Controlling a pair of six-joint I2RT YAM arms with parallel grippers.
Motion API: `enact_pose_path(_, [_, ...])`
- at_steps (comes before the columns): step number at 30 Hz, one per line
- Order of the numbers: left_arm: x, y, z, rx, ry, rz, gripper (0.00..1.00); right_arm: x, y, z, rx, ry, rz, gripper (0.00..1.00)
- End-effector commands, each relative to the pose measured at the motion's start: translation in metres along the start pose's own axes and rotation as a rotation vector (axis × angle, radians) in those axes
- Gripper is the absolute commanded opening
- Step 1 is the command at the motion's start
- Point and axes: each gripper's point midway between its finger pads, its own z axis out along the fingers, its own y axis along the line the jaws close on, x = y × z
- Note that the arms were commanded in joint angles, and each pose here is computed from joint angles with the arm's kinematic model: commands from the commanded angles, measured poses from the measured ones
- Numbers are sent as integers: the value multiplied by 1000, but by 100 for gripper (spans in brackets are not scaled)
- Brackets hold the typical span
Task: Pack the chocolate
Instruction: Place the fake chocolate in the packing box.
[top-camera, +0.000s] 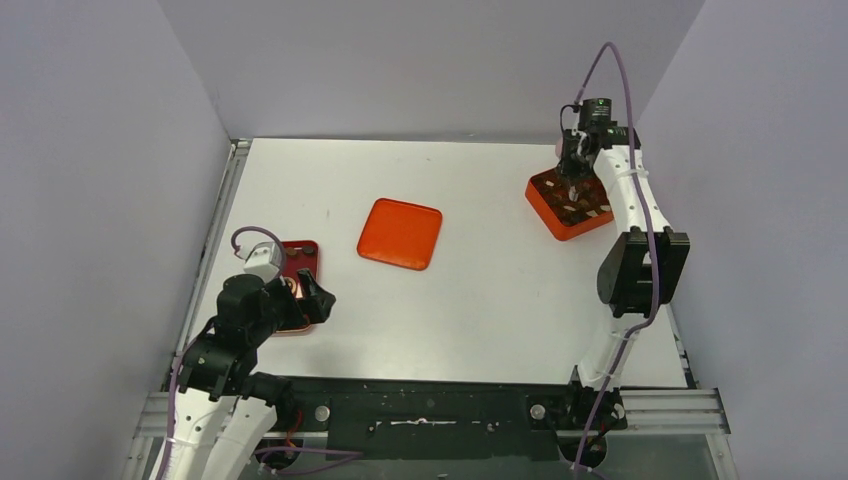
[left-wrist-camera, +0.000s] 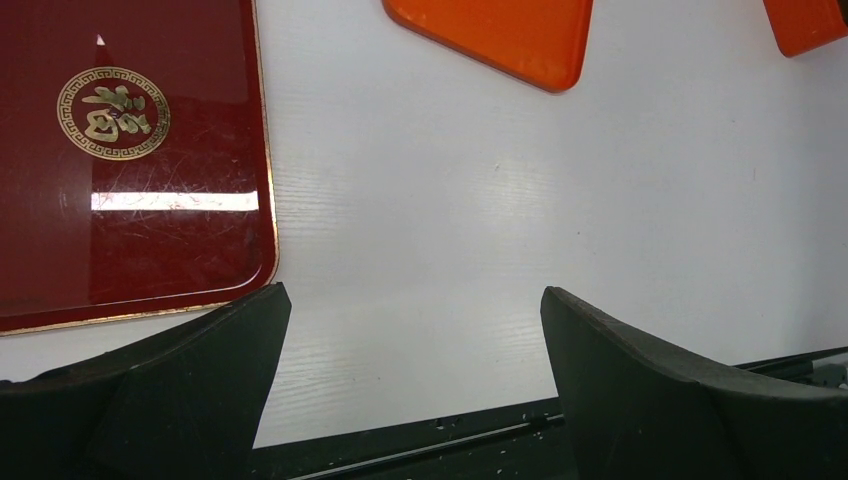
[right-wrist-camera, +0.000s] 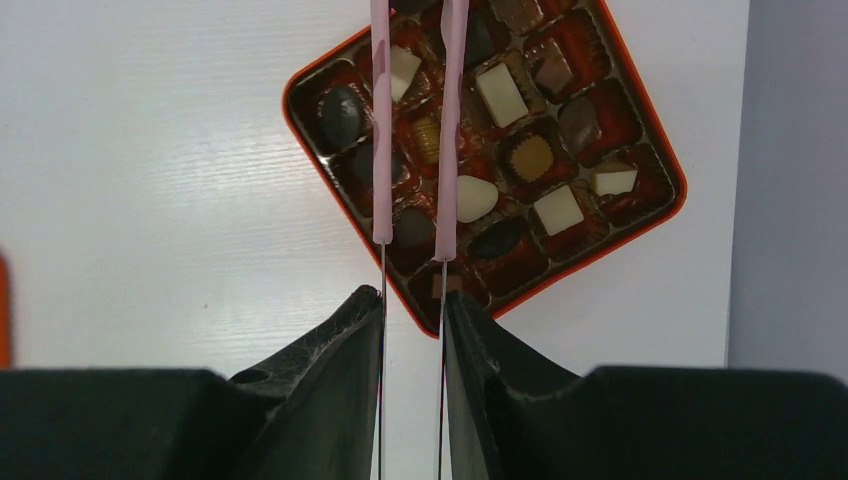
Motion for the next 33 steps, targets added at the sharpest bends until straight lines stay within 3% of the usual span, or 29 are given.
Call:
enact_pose_path(1, [-17, -11, 1, 49, -56, 29, 97, -17, -15, 5, -20, -17, 33, 23])
enact_pose_path(11, [-17, -10, -1, 45, -57, 32, 97, -21, -50, 35, 38, 8, 77, 23])
enact_pose_path(33, [-17, -10, 0, 37, -50, 27, 97, -10, -70, 59, 70, 57, 96, 27])
